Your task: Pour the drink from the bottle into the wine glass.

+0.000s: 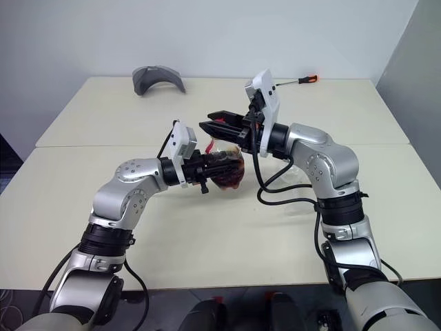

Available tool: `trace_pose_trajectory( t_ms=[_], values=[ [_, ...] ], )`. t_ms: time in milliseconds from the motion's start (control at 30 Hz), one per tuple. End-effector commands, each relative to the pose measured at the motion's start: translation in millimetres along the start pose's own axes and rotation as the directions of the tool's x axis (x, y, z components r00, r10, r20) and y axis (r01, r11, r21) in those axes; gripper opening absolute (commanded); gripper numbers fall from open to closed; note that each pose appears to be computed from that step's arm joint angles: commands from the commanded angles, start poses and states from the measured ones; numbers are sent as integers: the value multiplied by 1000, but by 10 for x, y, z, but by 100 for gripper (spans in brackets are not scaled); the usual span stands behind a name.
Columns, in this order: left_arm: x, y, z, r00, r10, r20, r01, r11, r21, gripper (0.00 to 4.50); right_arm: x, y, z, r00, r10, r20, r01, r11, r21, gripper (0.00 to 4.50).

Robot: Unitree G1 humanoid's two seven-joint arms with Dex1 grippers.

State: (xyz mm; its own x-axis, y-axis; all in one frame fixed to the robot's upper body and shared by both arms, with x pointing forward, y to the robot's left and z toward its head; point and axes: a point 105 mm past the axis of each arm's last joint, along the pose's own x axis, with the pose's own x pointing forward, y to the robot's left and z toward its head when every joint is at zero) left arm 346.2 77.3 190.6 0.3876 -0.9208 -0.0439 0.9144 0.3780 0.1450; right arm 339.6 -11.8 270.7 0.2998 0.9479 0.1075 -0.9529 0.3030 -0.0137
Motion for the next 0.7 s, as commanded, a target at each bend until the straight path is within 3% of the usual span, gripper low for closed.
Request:
trace_pose_trajectory(
  t_ms=[33, 133, 233, 400, 500, 600, 700],
  values=[
    [1, -22, 183, 999, -11, 46, 8, 998, 65, 88, -18, 22, 175, 999, 19, 41, -17, 998, -56, 125],
    [-20, -97, 169, 999, -33, 43, 30, 997, 65, 88, -16, 88, 140, 998, 67, 9, -66, 994, -89, 125],
    [-76, -331, 195, 994, -100, 53, 97, 994, 52, 87, -34, 293, 110, 973, 228, -22, -229, 968, -104, 125],
    [-199, -795, 325, 971, -228, 70, 227, 974, 28, 87, -100, 594, 110, 864, 501, -48, -503, 860, -87, 125],
    [-275, -979, 409, 964, -251, 81, 253, 967, -10, 86, -113, 706, -1, 757, 638, -137, -652, 750, -112, 125],
    [-338, -1033, 402, 967, -246, 57, 248, 969, -15, 86, -71, 695, -33, 705, 691, -161, -709, 697, -112, 125],
    [-339, -952, 397, 979, -198, 55, 200, 980, -13, 85, 12, 587, -51, 721, 672, -170, -692, 711, -128, 125]
  ],
)
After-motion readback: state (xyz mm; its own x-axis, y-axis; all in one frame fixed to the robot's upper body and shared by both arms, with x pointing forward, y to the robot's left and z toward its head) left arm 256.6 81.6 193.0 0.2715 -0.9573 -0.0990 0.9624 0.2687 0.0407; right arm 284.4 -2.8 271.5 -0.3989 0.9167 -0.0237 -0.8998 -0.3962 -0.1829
